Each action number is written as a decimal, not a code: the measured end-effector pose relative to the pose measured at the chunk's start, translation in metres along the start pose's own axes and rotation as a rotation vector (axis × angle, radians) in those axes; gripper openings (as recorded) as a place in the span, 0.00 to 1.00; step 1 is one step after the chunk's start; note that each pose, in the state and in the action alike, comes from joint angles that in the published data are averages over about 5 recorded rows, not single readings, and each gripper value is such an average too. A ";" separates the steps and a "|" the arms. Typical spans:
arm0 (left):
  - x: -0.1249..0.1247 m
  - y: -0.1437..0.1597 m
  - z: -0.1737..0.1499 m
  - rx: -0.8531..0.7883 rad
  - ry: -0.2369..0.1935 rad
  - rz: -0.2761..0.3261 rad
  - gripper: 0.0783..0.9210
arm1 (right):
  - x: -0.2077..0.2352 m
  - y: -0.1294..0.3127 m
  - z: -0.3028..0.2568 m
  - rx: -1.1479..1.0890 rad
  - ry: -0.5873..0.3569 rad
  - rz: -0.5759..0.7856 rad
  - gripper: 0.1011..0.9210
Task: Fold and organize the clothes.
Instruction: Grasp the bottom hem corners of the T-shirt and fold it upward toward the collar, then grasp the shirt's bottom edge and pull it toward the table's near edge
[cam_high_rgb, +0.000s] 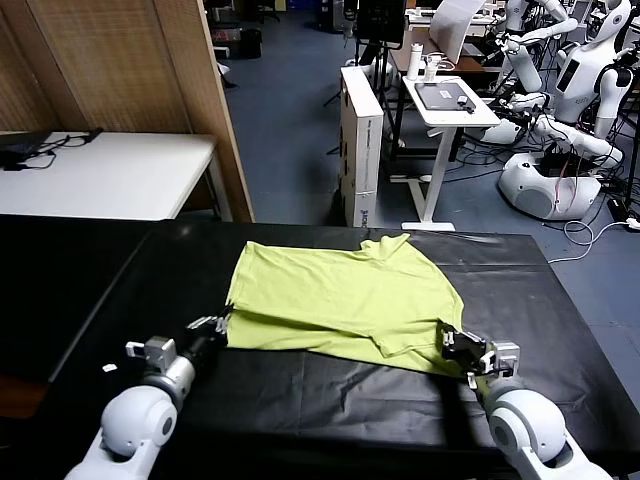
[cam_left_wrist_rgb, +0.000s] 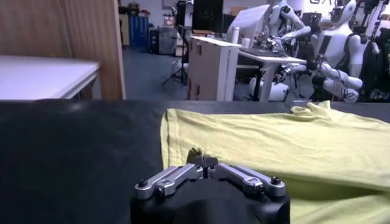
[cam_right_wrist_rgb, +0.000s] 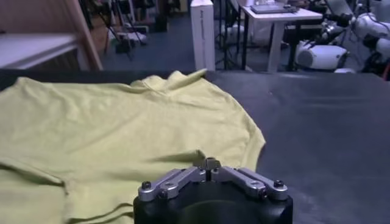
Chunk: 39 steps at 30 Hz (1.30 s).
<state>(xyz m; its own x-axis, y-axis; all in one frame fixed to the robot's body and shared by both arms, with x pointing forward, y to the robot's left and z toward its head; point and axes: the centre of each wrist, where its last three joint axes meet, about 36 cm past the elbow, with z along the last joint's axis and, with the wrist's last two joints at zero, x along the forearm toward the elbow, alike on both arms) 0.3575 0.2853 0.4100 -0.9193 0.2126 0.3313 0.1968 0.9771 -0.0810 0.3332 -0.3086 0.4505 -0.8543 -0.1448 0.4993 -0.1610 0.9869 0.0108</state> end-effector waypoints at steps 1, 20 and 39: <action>0.004 -0.001 0.000 0.001 -0.001 -0.003 0.80 | 0.005 0.000 0.000 0.009 0.006 -0.003 0.94; 0.034 -0.003 0.025 0.026 0.052 -0.061 0.98 | 0.038 0.004 0.029 0.050 0.086 -0.020 0.98; 0.025 0.001 0.041 0.042 0.072 -0.064 0.71 | 0.036 0.002 0.035 0.047 0.105 -0.009 0.42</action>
<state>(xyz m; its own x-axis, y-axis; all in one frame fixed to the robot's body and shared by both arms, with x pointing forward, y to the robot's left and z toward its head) 0.3202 0.2912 0.3794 -0.9024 0.1509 0.4037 0.1223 0.9878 -0.0960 0.2845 -0.3142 0.4385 -0.7964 -0.1432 0.5876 -0.1938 0.9808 -0.0237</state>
